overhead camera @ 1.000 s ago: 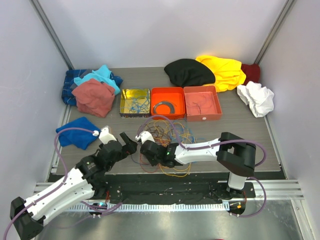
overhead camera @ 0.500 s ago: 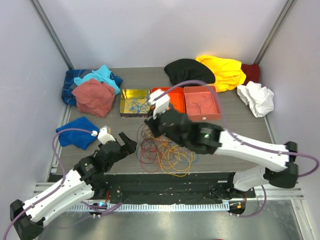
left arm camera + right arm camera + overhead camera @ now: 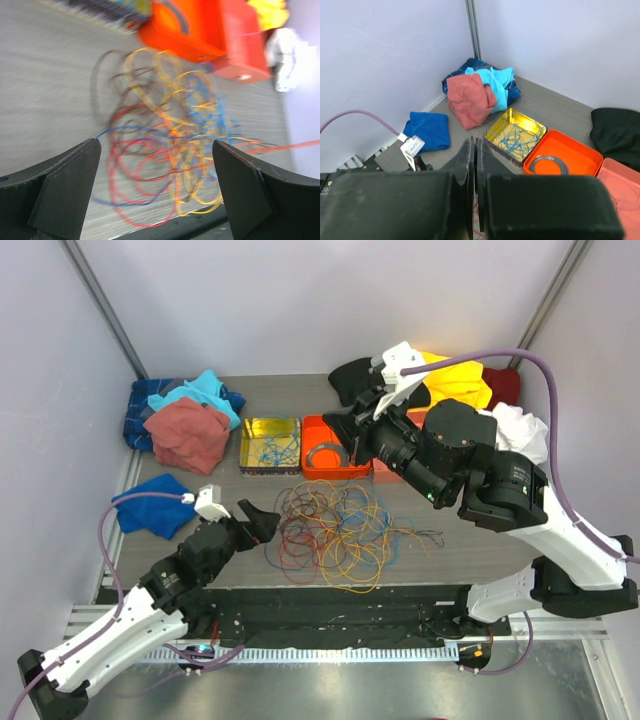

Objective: Untangle the cables

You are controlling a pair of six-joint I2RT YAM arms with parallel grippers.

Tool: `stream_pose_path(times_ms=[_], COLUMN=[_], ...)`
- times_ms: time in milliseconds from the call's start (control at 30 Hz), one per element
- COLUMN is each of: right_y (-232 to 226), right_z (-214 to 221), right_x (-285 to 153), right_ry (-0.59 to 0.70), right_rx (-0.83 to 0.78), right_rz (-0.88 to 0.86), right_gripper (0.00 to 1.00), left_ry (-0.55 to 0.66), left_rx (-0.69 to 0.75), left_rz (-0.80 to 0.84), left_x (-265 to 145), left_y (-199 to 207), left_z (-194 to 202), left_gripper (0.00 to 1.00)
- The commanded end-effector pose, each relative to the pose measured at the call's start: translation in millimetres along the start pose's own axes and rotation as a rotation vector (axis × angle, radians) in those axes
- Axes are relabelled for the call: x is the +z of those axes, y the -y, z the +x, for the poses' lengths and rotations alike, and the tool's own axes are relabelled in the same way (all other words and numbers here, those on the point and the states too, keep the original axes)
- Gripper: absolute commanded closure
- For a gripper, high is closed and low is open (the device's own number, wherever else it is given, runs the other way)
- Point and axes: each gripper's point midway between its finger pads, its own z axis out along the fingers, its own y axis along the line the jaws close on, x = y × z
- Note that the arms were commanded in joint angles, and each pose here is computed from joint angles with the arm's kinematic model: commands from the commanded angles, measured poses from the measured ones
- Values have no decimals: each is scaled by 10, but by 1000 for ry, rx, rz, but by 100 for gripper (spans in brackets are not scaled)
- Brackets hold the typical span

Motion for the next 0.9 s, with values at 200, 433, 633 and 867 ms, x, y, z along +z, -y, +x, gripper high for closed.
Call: stream_pose_path(times_ms=[200,433,633,867], right_y=[-4,33,50,46], right_z=[-420,-438,-411,-442], right_x=[-100,-154,-186,-253], right_ry=[63,65,64,83], right_rx=[-3,7,1,27], right_rz=[-20,-18,-21,-45], right_gripper=[99,99,99,99], left_ry=[114,108,85,-56], left_rx=[56,94,157,253], left_rz=[537,689,747,623], left_x=[-40,-75,-180,248], left_y=[1181,1356,1407,1321], left_z=[-303,-119,46,439], left_gripper=[0,0,0,21])
